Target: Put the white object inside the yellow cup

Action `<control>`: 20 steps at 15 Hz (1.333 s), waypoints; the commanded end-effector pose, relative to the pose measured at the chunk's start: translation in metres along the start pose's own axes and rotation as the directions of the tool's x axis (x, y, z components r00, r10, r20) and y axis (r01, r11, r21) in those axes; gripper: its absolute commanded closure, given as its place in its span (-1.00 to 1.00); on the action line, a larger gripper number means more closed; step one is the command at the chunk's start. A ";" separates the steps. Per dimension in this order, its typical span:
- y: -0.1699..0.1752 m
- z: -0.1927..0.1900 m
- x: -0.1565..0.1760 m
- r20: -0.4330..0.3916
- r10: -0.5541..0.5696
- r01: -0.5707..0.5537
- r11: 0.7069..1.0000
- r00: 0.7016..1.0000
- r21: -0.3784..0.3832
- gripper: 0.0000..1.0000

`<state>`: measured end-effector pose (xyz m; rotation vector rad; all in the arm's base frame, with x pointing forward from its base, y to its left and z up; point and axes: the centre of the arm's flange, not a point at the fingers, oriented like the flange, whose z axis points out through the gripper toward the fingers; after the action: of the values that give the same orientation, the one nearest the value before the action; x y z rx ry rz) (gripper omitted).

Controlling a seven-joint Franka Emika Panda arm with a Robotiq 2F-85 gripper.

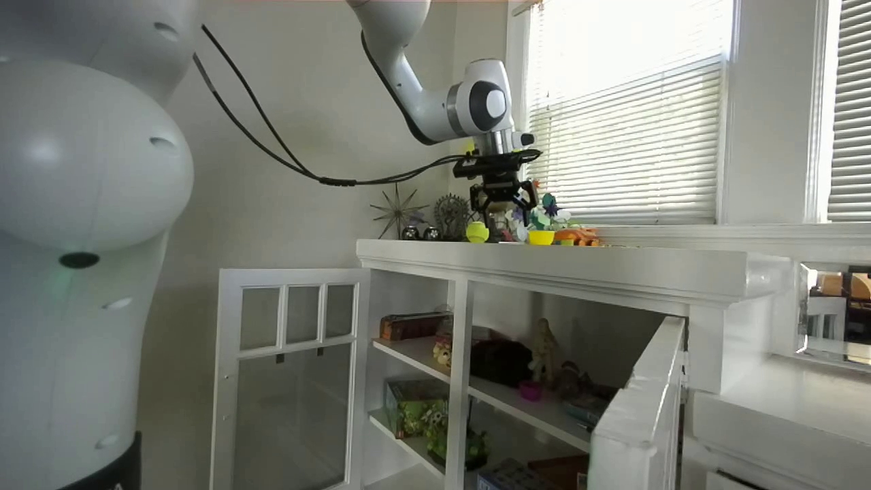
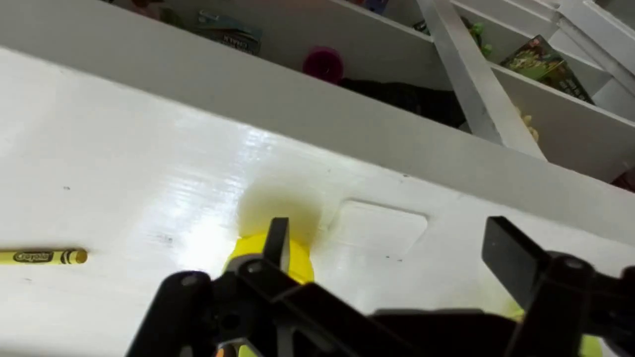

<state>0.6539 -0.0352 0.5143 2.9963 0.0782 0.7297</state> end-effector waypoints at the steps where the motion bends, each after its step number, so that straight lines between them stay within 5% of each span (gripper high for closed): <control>1: 0.003 0.012 0.006 -0.061 -0.012 0.013 1.000 0.998 0.020 -1.00; 20: 0.003 0.041 0.004 -0.096 0.139 -0.135 0.990 0.986 0.051 -1.00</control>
<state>0.6739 -0.0385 0.4826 3.0110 -0.0502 0.8560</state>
